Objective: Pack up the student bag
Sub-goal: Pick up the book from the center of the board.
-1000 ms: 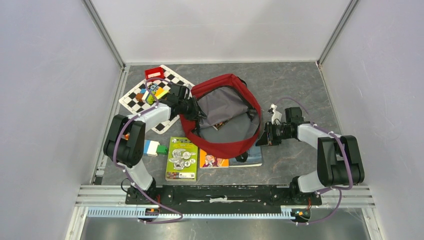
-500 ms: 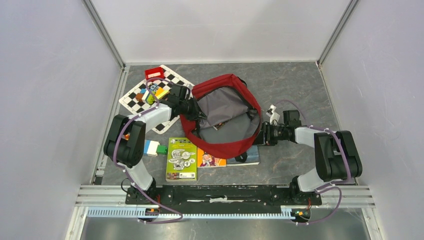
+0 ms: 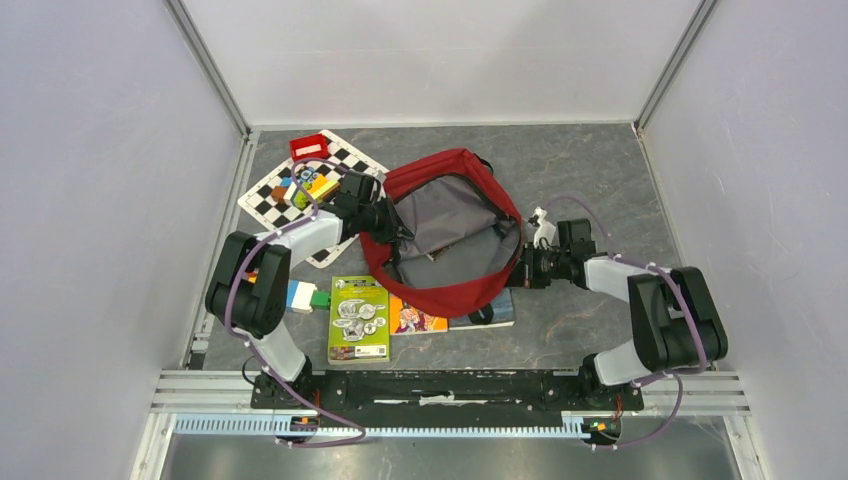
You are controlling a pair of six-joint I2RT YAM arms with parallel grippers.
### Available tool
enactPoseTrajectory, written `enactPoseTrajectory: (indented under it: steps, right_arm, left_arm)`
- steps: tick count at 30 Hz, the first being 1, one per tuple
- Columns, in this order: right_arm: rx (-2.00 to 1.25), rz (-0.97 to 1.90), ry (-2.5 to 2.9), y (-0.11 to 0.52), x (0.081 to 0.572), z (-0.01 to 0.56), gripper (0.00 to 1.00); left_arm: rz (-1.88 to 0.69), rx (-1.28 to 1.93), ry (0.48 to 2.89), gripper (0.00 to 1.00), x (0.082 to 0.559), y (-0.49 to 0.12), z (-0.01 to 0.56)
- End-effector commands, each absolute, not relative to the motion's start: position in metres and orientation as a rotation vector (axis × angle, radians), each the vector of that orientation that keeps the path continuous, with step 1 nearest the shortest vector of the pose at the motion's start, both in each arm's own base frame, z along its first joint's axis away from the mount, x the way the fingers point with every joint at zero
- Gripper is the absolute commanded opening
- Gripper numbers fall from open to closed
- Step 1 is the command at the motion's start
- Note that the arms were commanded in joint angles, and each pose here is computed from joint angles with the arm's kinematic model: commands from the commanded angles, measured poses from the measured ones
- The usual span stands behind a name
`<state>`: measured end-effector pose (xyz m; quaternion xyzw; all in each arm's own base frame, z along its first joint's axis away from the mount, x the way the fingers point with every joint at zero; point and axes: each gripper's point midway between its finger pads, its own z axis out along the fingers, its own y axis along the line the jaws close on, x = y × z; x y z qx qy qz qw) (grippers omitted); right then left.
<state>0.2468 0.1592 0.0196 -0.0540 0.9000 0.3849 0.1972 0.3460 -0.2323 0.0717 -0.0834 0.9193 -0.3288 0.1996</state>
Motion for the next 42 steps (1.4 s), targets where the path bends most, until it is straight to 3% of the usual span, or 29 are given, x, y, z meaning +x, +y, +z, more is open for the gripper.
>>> enactPoseTrajectory:
  steps: [1,6,8,12,16,23,30,36,42]
  right_arm:
    - [-0.125,0.619,2.492,0.115,0.276,0.027,0.00]
    - [0.041,0.203,2.422,0.047,0.291,0.063,0.00]
    - [0.087,0.132,2.394,0.032,0.292,0.077,0.00]
    - [0.097,0.040,2.318,0.016,0.297,0.111,0.00]
    - [-0.008,0.147,2.312,0.034,0.299,0.116,0.00]
    - [-0.040,0.269,2.250,0.052,0.309,0.127,0.00]
    - [-0.158,0.442,2.113,0.081,0.319,0.151,0.00]
    - [-0.193,0.474,2.073,0.088,0.323,0.155,0.00]
    - [-0.193,0.453,2.067,0.090,0.326,0.157,0.00]
  left_arm:
    - [-0.905,-0.213,2.542,0.04,0.340,-0.233,0.092]
    - [-0.874,-0.169,2.537,0.17,0.342,-0.231,0.105]
    - [-0.855,-0.143,2.531,0.31,0.344,-0.229,0.112]
    - [-0.802,-0.056,2.507,0.79,0.349,-0.226,0.130]
    - [-0.727,0.021,2.488,0.94,0.354,-0.225,0.147]
    - [-0.576,0.200,2.410,1.00,0.348,-0.256,0.193]
    - [-1.038,0.156,2.340,1.00,0.341,-0.356,0.247]
    - [-1.324,0.020,2.404,1.00,0.345,-0.427,0.236]
    - [-0.972,0.076,2.433,1.00,0.338,-0.425,0.229]
